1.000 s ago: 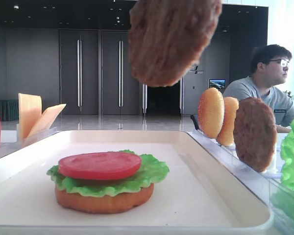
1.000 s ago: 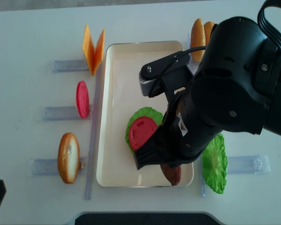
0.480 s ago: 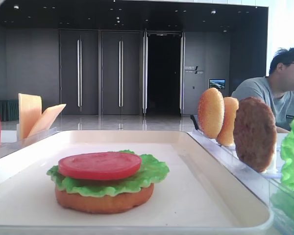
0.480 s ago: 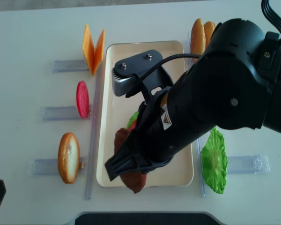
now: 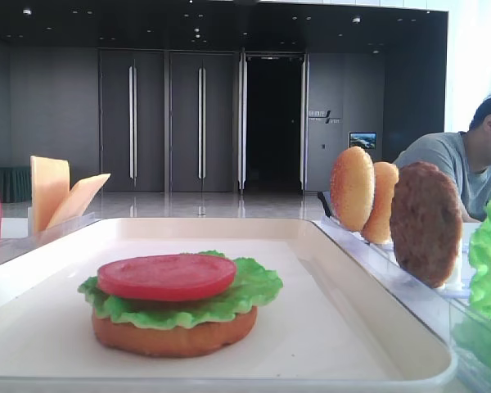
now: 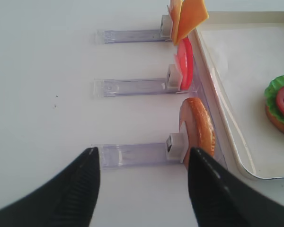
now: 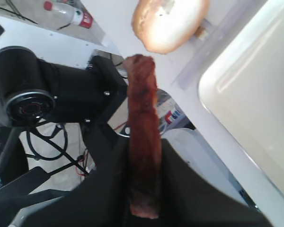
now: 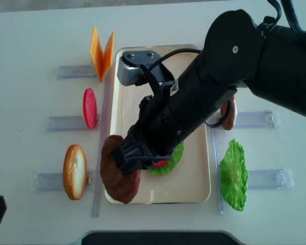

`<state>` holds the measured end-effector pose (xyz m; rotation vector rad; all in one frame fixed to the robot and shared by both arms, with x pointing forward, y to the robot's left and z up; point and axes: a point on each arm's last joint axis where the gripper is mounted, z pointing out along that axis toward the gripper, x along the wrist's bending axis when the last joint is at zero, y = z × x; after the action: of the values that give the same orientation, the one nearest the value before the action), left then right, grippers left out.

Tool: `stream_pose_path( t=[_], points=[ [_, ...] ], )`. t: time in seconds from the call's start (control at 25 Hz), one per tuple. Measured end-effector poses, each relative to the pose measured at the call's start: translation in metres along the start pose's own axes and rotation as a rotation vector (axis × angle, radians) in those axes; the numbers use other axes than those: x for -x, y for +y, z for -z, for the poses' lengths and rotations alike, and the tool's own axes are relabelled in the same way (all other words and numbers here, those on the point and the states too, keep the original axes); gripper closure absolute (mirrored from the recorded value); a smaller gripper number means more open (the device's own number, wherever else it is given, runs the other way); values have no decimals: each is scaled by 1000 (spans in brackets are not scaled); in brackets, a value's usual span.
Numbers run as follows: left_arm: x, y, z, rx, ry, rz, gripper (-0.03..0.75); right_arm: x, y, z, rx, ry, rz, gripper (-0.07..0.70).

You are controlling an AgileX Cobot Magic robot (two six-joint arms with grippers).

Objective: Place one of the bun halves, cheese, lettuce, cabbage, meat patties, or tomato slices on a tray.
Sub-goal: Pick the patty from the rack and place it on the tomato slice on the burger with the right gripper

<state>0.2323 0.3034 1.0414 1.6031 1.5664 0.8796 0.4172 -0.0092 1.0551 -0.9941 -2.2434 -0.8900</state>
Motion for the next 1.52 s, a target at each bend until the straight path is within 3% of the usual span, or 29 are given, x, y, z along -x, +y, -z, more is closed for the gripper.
stream_pose_path(
  t=[0.44, 0.76, 0.96, 1.16, 1.52],
  points=[
    [0, 0, 0, 0, 0, 0, 263, 56, 4, 8, 189, 158, 10, 522],
    [0, 0, 0, 0, 0, 0, 263, 90, 0, 14, 234, 114, -26, 522],
    [0, 0, 0, 0, 0, 0, 263, 110, -1, -4, 194, 99, -64, 522],
    [0, 0, 0, 0, 0, 0, 263, 125, -5, -15, 168, 84, -66, 522],
    [0, 0, 0, 0, 0, 0, 263, 146, -2, 0, 208, 39, -94, 522]
  ],
)
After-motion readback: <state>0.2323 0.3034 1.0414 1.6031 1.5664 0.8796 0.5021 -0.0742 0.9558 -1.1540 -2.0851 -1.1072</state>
